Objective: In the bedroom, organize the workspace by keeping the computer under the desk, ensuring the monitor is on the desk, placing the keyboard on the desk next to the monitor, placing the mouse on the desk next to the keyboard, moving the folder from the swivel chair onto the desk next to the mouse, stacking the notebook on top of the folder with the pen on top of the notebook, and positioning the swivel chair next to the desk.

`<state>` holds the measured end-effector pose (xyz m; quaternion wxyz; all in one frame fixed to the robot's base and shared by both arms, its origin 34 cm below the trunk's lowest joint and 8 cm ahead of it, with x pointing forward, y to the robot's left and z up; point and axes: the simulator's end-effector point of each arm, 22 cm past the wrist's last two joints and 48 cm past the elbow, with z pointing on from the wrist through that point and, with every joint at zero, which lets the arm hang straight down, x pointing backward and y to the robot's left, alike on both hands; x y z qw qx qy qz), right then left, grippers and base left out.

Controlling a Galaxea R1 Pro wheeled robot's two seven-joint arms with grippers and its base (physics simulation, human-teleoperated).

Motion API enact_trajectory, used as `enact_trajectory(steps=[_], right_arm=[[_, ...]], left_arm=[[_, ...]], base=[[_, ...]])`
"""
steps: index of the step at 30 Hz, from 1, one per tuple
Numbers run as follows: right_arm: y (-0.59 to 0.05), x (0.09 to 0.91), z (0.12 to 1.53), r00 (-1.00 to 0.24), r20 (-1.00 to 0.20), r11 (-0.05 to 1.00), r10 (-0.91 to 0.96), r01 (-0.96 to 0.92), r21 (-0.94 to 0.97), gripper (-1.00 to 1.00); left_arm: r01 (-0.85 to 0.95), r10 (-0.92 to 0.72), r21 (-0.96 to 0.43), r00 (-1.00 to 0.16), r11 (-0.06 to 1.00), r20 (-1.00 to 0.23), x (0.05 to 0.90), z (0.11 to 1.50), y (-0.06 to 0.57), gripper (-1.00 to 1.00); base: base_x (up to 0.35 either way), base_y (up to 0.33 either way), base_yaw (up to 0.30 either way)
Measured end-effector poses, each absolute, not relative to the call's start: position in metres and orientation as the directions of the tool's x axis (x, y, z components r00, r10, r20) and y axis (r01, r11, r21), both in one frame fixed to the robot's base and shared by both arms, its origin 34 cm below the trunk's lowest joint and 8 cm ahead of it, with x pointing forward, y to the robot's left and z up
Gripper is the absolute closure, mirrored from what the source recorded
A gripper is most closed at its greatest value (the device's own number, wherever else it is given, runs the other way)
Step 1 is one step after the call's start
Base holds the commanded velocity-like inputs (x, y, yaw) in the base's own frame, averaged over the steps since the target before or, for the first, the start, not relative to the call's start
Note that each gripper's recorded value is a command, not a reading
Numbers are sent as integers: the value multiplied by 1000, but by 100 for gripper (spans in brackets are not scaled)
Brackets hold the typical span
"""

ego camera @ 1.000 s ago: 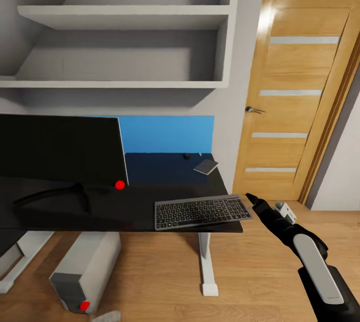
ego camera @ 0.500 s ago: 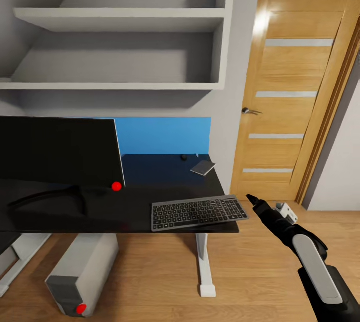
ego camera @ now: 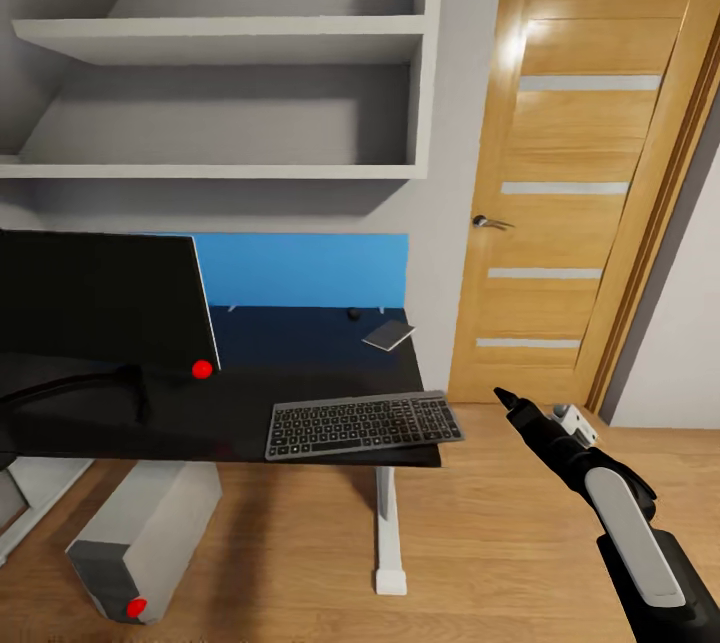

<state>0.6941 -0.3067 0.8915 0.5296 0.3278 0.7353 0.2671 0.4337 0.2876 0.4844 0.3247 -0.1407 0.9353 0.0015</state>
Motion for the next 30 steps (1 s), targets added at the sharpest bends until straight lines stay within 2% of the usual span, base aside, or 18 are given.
enact_trajectory(steps=[11, 19, 30], right_arm=[[-307, 694, 891, -224, -604, 643, 765, 200, 740, -100], [-307, 694, 892, -223, -605, 643, 764, 199, 739, -100], [-307, 694, 891, -225, -604, 643, 764, 201, 739, -100]], left_arm=[[-265, -264, -89, -751, 960, -606, 433, 484, 287, -100], [-263, -262, -87, -758, 961, -598, 429, 481, 286, -100], [-262, -261, -87, -758, 961, -598, 429, 481, 286, -100]], base=[[0, -315, 271], [110, -319, 277], [50, -72, 244]])
